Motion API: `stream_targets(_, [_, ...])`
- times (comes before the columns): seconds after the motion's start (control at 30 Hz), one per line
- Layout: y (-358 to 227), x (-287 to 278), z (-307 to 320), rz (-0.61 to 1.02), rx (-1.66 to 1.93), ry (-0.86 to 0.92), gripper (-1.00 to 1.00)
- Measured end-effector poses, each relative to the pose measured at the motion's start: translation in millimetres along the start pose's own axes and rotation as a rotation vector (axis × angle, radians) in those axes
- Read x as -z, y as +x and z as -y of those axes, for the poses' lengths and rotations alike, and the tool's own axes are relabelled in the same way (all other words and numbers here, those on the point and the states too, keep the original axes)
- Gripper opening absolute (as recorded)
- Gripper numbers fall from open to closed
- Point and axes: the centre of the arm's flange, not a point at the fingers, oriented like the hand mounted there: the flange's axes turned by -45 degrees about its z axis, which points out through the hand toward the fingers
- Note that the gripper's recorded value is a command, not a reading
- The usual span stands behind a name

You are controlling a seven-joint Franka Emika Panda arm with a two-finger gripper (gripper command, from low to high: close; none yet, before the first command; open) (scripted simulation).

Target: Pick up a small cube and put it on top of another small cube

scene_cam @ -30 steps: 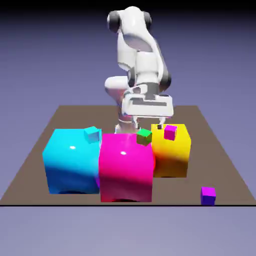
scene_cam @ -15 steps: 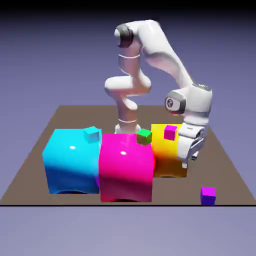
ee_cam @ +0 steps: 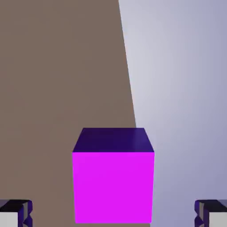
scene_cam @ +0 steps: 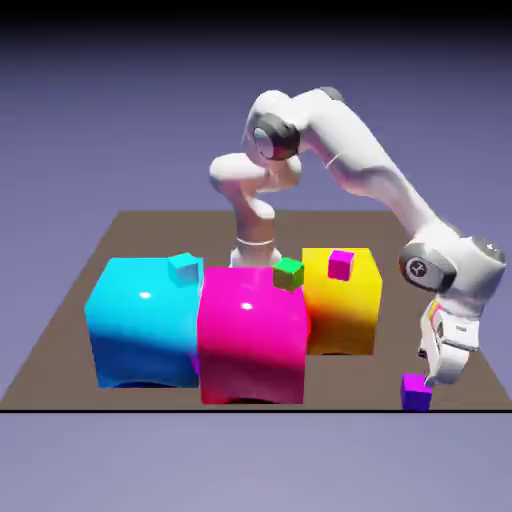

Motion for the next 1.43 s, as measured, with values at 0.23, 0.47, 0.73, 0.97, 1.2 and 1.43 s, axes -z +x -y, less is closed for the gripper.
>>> stream_targets(0.23, [1,89,6,-0.028,-0.035,0.022,-1.0])
stream_targets(0.47, [-135,147,-50,0.017,-0.548,0.094,-1.0])
stream_targets(0.73, [-335,186,-71,0.053,-1.175,0.202,-1.0])
stream_targets(0.97, [-519,202,-26,0.033,-1.741,0.365,-1.0])
stream_targets(1.2, [-621,195,34,-0.002,-2.063,0.507,-1.0])
stream_targets(1.43, [-598,130,44,0.0,-2.063,0.506,1.0])
